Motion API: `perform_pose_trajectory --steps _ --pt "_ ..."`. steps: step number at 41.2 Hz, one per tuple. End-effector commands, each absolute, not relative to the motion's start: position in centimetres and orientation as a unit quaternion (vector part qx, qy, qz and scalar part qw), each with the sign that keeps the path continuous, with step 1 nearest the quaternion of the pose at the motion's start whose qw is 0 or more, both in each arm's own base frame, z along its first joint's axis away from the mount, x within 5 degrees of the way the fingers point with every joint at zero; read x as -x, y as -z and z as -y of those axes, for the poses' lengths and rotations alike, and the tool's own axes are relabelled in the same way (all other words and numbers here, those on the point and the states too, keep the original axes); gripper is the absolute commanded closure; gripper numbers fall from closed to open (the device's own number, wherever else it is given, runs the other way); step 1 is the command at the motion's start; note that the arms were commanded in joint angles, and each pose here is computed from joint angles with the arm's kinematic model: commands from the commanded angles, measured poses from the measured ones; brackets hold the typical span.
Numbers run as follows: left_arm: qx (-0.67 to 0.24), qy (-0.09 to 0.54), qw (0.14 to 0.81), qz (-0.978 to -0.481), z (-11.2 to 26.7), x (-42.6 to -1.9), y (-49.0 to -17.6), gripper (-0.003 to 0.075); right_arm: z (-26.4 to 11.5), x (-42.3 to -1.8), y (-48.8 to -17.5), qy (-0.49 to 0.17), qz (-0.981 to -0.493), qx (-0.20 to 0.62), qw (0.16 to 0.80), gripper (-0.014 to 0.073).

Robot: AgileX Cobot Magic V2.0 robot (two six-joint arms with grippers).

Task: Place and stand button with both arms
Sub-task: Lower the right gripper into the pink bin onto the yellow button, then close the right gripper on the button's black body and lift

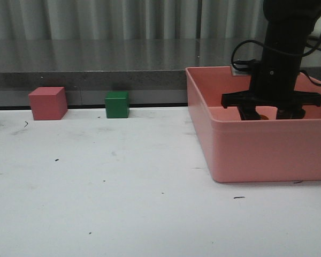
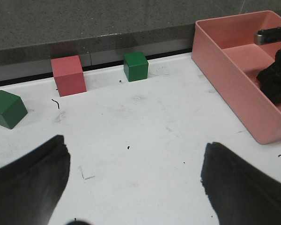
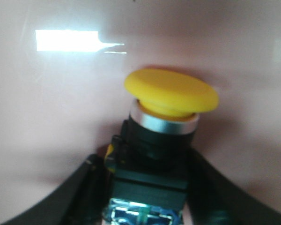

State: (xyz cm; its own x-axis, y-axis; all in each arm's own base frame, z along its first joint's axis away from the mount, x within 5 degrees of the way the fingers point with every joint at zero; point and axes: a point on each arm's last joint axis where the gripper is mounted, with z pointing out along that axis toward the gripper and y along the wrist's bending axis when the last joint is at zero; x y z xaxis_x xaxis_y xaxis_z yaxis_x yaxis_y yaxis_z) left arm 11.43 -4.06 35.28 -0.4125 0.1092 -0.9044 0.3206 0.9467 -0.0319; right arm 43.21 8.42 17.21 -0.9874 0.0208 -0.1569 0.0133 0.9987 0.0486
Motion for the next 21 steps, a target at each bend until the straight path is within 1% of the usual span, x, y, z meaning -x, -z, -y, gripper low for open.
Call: perform_pose_trajectory --steps 1,8,12,21 --pt "-0.126 0.115 0.564 -0.808 4.3 -11.6 -36.7 0.0157 -8.5 -43.3 -20.7 -0.03 -0.992 -0.006 0.124 0.0356" --pt "-0.126 0.115 0.564 -0.808 4.3 -11.6 -36.7 0.0157 -8.4 -43.2 -21.0 -0.03 -0.992 -0.006 0.124 0.0367" --pt "-0.126 0.115 0.564 -0.808 4.3 -11.6 -36.7 0.0157 -8.4 -42.9 -21.9 -0.031 -0.991 -0.006 0.129 0.0367" --pt "-0.126 0.115 0.564 -0.808 4.3 -11.6 -36.7 0.0157 -8.6 -41.3 -26.1 -0.041 -0.986 -0.001 0.159 0.0367"
